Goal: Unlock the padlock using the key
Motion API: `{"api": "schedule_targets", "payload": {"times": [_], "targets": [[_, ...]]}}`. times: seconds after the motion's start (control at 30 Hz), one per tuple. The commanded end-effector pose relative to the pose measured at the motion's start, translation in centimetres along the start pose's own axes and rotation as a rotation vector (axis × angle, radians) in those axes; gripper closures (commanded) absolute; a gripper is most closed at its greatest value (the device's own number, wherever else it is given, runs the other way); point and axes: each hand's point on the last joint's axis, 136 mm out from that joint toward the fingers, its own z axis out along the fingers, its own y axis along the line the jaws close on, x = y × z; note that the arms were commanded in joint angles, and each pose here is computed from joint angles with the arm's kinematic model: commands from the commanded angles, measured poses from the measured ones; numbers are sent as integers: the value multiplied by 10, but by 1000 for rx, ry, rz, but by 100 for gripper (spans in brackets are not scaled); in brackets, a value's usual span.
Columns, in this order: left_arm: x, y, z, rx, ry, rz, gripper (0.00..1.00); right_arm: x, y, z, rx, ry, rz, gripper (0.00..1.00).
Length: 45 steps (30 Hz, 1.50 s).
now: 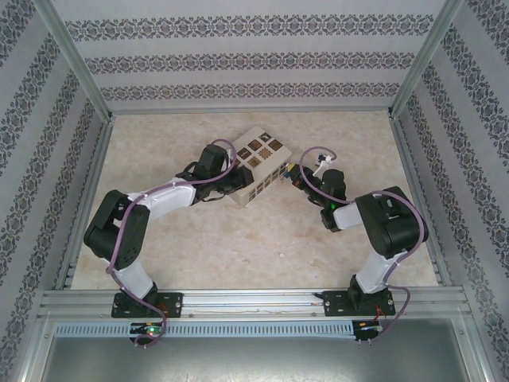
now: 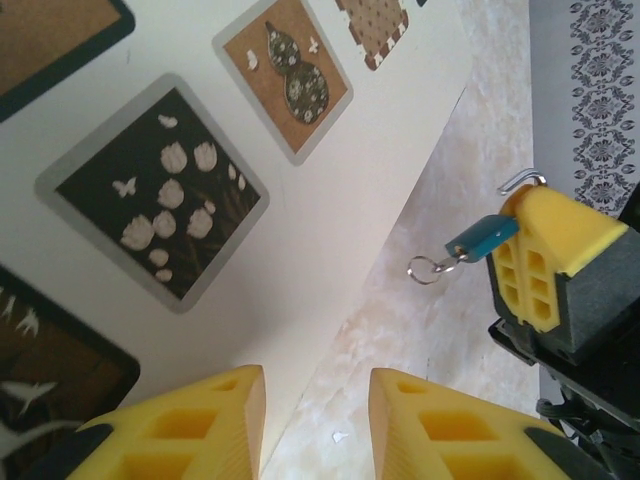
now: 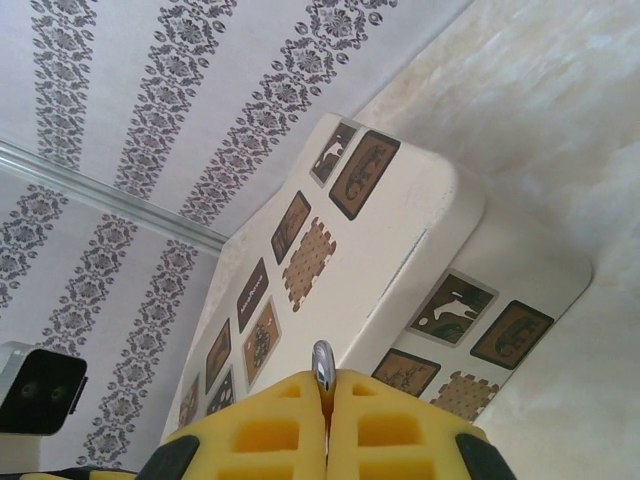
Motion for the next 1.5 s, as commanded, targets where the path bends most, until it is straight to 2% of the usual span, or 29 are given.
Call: {"api": "schedule_targets", "payload": {"times": [0.0, 0.33, 0.6, 0.87, 1.17, 1.23, 1.33, 1.47], "targets": [[6, 5, -16, -35, 16, -17, 64, -11, 8, -12, 0, -33, -53, 100], [-16, 4, -61, -89, -118, 91, 52, -11, 27, -39, 0, -7, -111, 100], [-31, 10, -100, -132, -258, 137, 50, -9, 48, -60, 2, 43, -182, 100], [-41, 20, -125, -122, -389, 142, 23, 0, 64, -84, 4, 107, -243, 100], [-59, 49, -167, -156, -539, 140, 4, 17, 63, -107, 50, 213, -313, 100], [-64, 51, -178, -171, -569, 178, 1, 21, 63, -111, 52, 232, -322, 100], [-66, 49, -194, -215, -586, 287, 1, 26, 60, -116, 71, 262, -323, 100], [-64, 37, -205, -264, -545, 486, 1, 33, 56, -121, 102, 306, -317, 100]]}}
